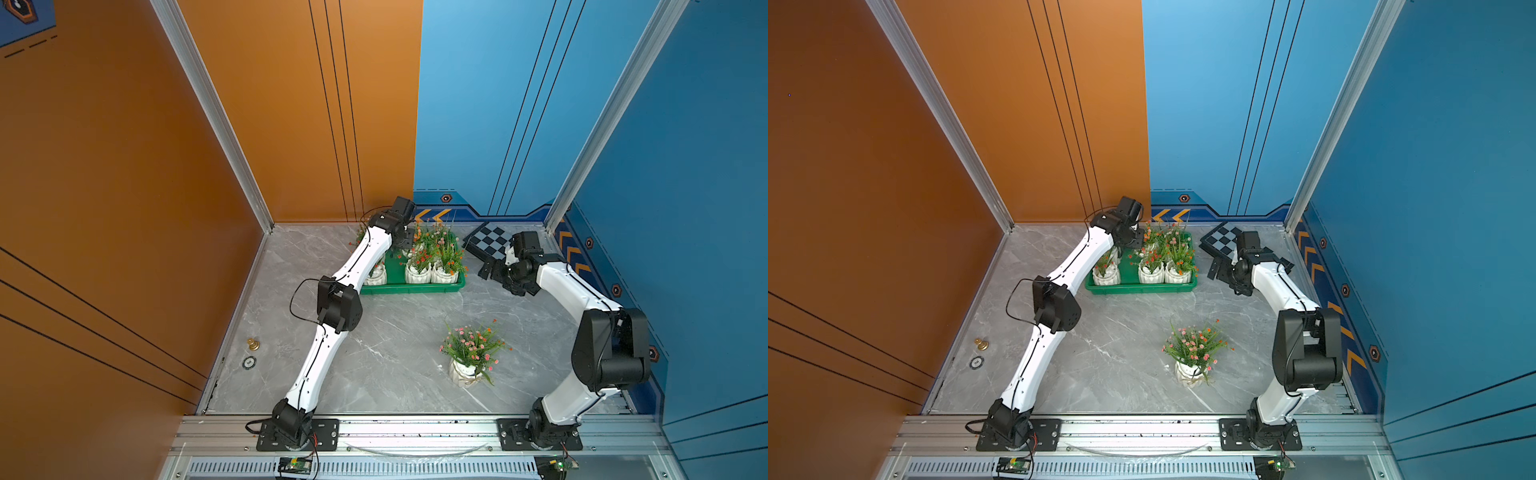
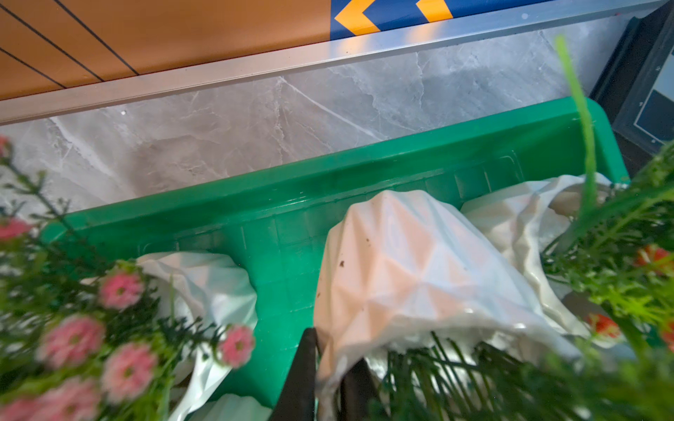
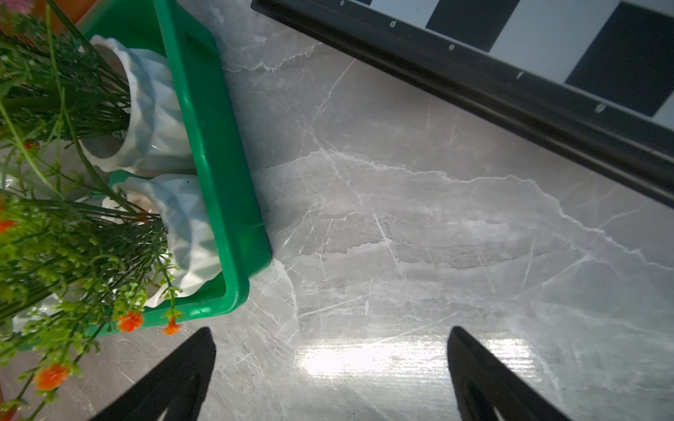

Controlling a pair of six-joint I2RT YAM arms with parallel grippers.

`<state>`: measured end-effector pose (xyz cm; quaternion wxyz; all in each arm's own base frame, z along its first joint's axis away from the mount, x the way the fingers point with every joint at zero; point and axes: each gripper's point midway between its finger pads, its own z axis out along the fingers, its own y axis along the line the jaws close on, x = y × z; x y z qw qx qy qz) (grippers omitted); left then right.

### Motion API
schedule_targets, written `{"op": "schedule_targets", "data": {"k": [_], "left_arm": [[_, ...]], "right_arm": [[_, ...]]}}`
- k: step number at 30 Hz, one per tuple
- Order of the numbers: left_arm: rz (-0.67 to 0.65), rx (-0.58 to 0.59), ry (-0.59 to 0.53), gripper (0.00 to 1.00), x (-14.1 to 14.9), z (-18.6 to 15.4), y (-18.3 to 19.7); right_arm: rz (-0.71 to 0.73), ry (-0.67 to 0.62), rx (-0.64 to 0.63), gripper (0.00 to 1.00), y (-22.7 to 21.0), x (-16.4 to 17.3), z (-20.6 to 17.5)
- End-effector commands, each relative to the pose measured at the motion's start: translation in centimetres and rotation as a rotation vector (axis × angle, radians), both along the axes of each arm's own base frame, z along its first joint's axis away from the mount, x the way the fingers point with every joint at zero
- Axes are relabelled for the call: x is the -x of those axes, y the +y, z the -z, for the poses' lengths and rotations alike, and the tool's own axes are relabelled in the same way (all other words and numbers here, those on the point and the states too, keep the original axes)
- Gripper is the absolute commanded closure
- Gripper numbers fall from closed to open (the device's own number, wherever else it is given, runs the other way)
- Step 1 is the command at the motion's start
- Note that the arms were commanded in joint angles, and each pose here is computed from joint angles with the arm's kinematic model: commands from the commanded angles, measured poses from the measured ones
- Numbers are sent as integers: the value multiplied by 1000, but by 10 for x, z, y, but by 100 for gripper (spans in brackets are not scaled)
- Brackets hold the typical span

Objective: Put the potted gypsophila into the storage box
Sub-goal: Place the baby's breath potted plant at the storage box.

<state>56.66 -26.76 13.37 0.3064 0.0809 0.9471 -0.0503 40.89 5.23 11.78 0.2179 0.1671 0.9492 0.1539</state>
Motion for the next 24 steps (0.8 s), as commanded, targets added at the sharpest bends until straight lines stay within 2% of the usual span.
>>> {"op": "schedule_targets", "data": {"k": [1, 7, 10, 17, 20, 24], "left_arm": [[40, 48, -48, 100, -9, -6, -16], [39, 48, -39, 100, -10, 4, -18], [30, 56, -37, 95, -12, 8, -19], [2, 81, -35, 92, -16, 15, -19], [-5, 94, -32, 84, -18, 17, -19], [-15, 100, -29, 80, -18, 18, -18]], "right_arm": [[-13, -17, -9, 0, -1, -8, -4], [-14, -10, -11, 0, -1, -10, -1], [-13, -9, -13, 0, 0, -10, 0], [-12, -9, -14, 0, 0, -10, 0], [-12, -12, -17, 0, 0, -10, -2], [-12, -13, -17, 0, 0, -9, -2]]}}
